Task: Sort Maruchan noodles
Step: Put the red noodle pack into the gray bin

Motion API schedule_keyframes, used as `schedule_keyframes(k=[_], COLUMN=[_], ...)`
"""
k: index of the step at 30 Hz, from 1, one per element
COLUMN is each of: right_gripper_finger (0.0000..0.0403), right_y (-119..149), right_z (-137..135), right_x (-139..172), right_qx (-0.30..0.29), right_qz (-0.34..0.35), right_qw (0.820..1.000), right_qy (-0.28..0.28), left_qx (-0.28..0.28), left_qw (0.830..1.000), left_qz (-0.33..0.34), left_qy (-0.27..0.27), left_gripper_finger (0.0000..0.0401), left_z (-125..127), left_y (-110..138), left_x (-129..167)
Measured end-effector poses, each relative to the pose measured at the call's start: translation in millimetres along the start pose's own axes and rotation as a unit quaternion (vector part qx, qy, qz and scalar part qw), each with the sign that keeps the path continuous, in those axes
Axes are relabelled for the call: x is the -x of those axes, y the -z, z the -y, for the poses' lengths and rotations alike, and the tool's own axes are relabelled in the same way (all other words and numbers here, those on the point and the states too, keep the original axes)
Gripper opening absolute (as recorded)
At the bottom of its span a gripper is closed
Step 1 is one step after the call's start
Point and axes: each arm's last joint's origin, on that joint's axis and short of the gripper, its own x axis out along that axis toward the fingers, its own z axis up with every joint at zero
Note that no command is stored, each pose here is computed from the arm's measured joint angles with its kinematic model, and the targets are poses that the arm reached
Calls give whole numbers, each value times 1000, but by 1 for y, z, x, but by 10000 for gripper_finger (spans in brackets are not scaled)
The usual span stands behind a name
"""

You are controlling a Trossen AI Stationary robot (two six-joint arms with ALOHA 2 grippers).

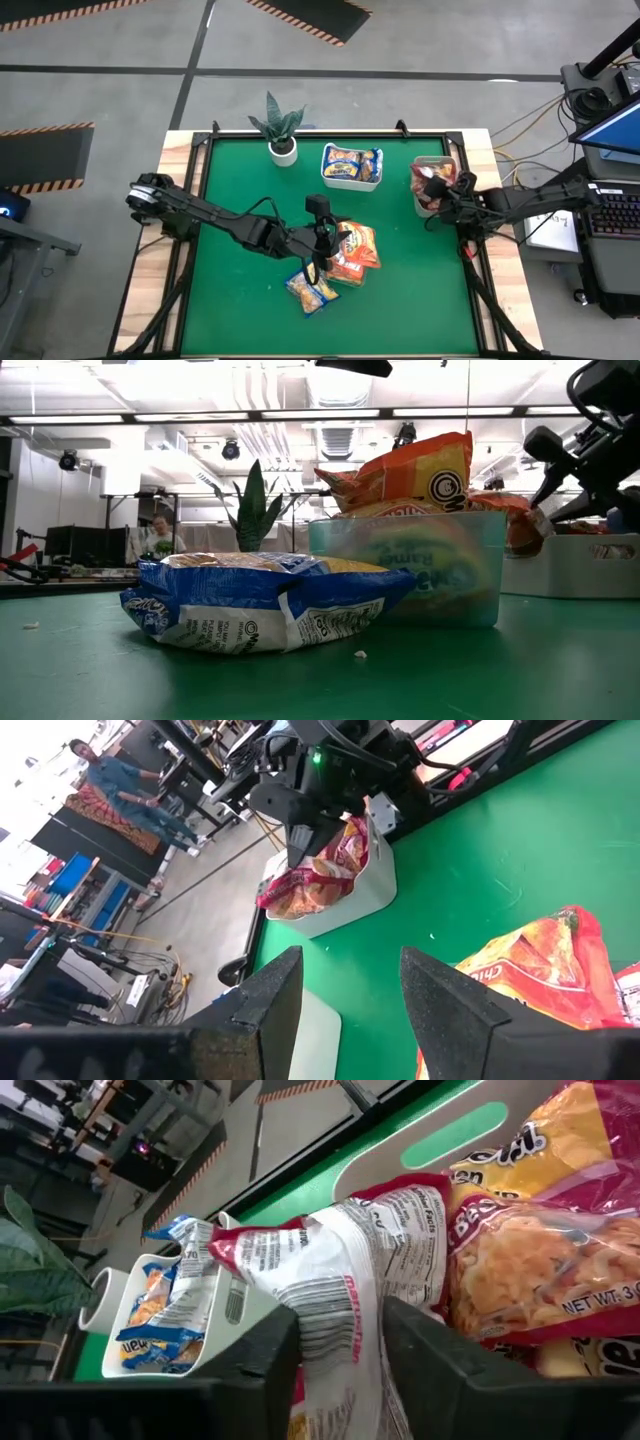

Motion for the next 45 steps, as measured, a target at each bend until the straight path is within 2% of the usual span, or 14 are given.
schedule_keyframes(k=[6,11,15,21,28,33,35,36,39,42,43,45], right_gripper_finger=[172,172,164,152,137,149,164,173,207,239,248,263], right_y=[-10,-18,-26,-29,-22,-9,-2,3,2,1,2,3], right_z=[-7,-19,-29,-60,-98,-125,-136,-139,-146,-144,-144,-145], right_x=[9,17,25,33,35,31,28,26,28,28,27,27], right_qx=[23,53,103,225,281,346,391,430,561,651,667,687], right_qz=[0,-1,-1,-34,-55,-91,-118,-137,-189,-219,-225,-231], right_qw=[1000,998,994,972,958,934,913,892,804,714,695,673], right_qy=[0,-14,-31,-57,-20,8,10,19,62,136,147,146], left_qx=[0,0,0,0,0,0,0,0,1,0,-1,-1], left_qw=[1000,1000,1000,1000,1000,1000,1000,1000,1000,1000,1000,1000], left_qz=[0,0,0,0,-1,-1,-1,-1,-1,-2,-3,-4], left_qy=[0,0,0,0,-1,-1,-1,-1,-1,0,0,1], left_gripper_finger=[152,152,152,152,152,152,152,152,152,152,152,152], left_z=[0,0,0,0,-1,-1,-1,-1,0,0,0,0], left_y=[0,0,0,0,0,0,0,0,0,1,1,1], left_x=[0,0,0,0,0,0,0,0,0,-1,-1,-1])
